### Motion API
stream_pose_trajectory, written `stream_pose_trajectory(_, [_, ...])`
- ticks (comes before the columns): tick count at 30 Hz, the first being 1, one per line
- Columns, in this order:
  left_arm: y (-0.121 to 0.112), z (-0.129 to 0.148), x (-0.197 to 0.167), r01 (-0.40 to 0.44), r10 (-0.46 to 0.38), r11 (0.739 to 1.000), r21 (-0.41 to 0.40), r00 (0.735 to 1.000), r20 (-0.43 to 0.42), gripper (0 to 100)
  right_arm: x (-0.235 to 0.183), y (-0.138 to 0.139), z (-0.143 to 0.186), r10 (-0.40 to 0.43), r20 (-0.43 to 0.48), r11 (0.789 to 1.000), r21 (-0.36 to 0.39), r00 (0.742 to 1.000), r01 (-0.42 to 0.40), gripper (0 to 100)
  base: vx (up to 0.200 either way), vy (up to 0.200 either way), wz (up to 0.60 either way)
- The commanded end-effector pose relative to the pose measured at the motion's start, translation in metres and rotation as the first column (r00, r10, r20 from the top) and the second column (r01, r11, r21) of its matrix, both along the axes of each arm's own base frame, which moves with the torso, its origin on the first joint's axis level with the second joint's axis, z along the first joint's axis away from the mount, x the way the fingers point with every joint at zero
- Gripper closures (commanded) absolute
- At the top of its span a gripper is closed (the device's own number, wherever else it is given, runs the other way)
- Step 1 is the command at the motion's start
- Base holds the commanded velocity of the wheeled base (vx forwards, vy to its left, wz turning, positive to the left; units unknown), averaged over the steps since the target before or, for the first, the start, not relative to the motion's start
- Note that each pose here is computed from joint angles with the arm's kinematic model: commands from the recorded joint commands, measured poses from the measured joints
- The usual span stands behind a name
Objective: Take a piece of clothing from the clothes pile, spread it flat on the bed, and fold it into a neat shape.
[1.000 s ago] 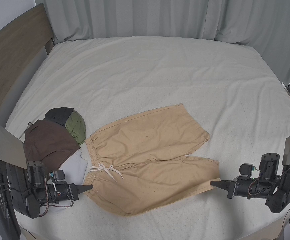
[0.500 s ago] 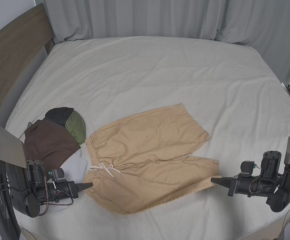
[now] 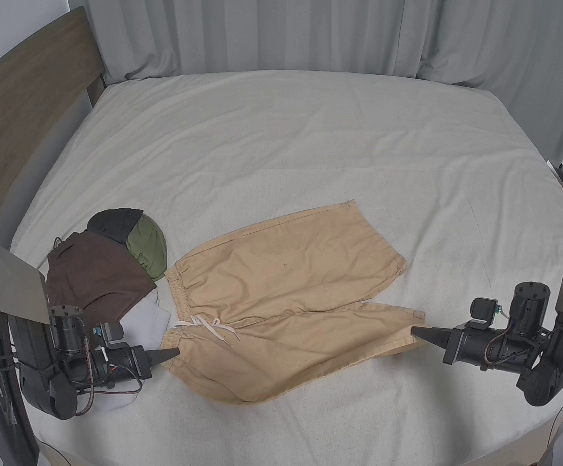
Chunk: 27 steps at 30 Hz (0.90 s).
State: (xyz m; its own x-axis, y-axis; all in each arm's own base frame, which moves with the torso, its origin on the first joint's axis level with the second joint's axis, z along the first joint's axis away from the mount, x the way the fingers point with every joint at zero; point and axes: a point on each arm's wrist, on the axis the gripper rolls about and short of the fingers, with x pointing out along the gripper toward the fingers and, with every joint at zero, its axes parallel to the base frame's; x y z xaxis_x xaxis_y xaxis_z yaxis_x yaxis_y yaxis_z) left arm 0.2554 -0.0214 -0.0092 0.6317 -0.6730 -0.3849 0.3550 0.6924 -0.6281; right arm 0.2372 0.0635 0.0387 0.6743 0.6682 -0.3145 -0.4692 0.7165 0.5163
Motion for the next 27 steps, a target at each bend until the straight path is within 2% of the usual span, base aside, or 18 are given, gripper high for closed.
stream_pose_trajectory(1, [0.0000, 0.0005, 0.0008, -0.001, 0.001, 1.000, 0.000, 1.000, 0.006, 100, 0.0016, 0.0007, 0.0039, 0.000, 0.019, 1.000, 0.006, 1.000, 0.000, 100, 0.000, 0.000, 0.00])
stream_pose_trajectory(27, [0.0015, 0.0017, 0.0039, -0.009, 0.009, 1.000, 0.000, 1.000, 0.019, 100, 0.0080, 0.0021, 0.0090, -0.004, 0.054, 1.000, 0.017, 0.999, 0.003, 100, 0.000, 0.000, 0.00])
